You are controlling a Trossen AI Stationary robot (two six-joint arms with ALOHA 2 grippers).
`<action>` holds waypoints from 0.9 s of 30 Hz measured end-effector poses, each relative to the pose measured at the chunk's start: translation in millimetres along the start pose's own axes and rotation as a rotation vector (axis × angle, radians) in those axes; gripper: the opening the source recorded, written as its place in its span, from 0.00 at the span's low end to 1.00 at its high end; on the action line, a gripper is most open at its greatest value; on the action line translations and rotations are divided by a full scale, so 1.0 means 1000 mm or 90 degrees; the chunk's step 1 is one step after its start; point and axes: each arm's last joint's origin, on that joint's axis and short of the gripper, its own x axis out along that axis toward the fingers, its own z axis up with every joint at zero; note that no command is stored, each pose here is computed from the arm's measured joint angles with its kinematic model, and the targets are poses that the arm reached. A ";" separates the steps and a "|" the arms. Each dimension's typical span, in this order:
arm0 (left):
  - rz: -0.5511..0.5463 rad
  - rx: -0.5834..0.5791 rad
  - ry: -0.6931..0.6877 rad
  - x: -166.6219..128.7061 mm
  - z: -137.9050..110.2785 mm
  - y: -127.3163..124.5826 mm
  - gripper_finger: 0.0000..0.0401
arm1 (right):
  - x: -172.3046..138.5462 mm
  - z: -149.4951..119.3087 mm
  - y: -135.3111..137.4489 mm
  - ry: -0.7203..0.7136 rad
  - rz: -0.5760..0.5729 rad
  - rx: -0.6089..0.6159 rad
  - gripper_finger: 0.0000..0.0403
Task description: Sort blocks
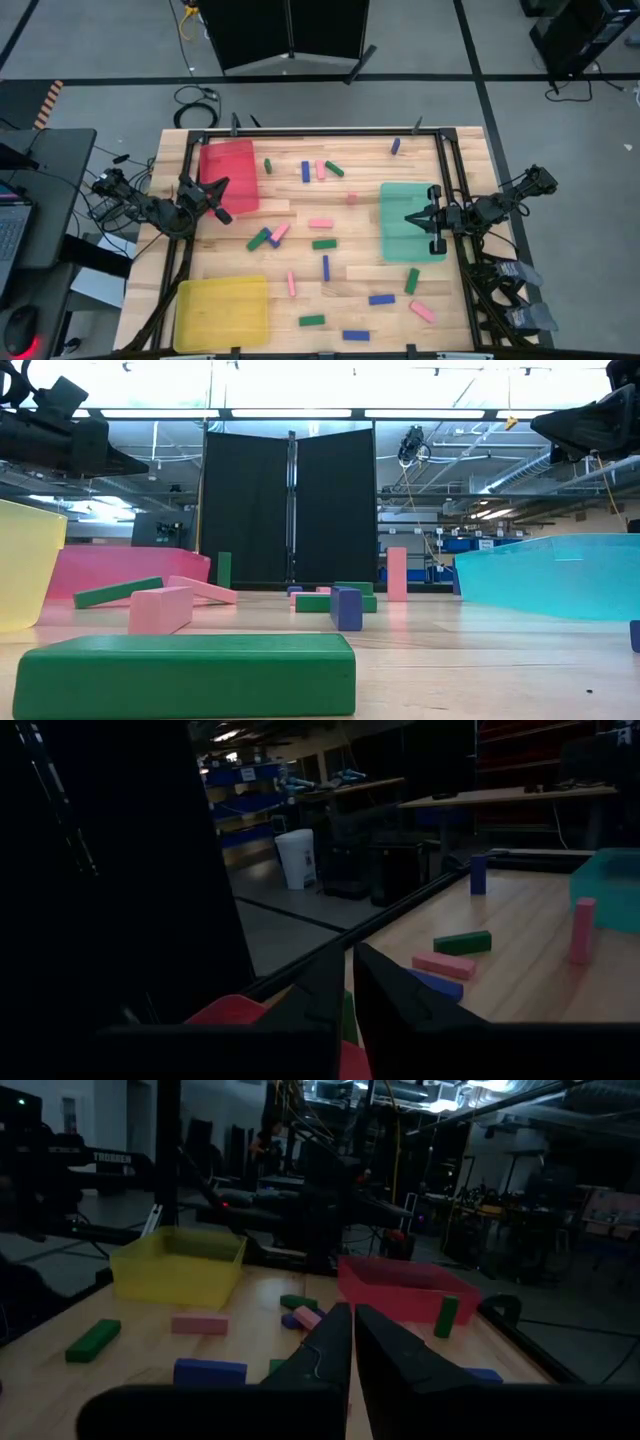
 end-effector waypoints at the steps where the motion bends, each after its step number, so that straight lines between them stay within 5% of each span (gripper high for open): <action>1: 0.000 0.000 0.000 0.000 0.000 0.000 0.09 | 0.000 0.000 0.000 0.000 0.000 0.000 0.07; 6: -0.037 -0.077 -0.009 0.000 0.002 -0.001 0.09 | 0.000 0.000 0.000 0.000 0.000 0.000 0.07; 13: -0.233 -0.461 -0.013 -0.002 0.014 -0.007 0.09 | 0.000 0.000 0.000 0.000 0.000 0.000 0.07; 22: -0.412 -0.550 0.039 -0.005 0.014 -0.015 0.09 | 0.000 0.000 0.000 0.000 0.000 0.000 0.07; 24: -0.407 -0.537 0.047 -0.005 0.012 -0.017 0.09 | 0.000 0.000 0.000 0.000 0.000 0.000 0.07; 27: -0.308 -0.531 0.046 -0.002 0.009 -0.017 0.09 | 0.000 0.000 -0.001 0.002 -0.015 -0.005 0.07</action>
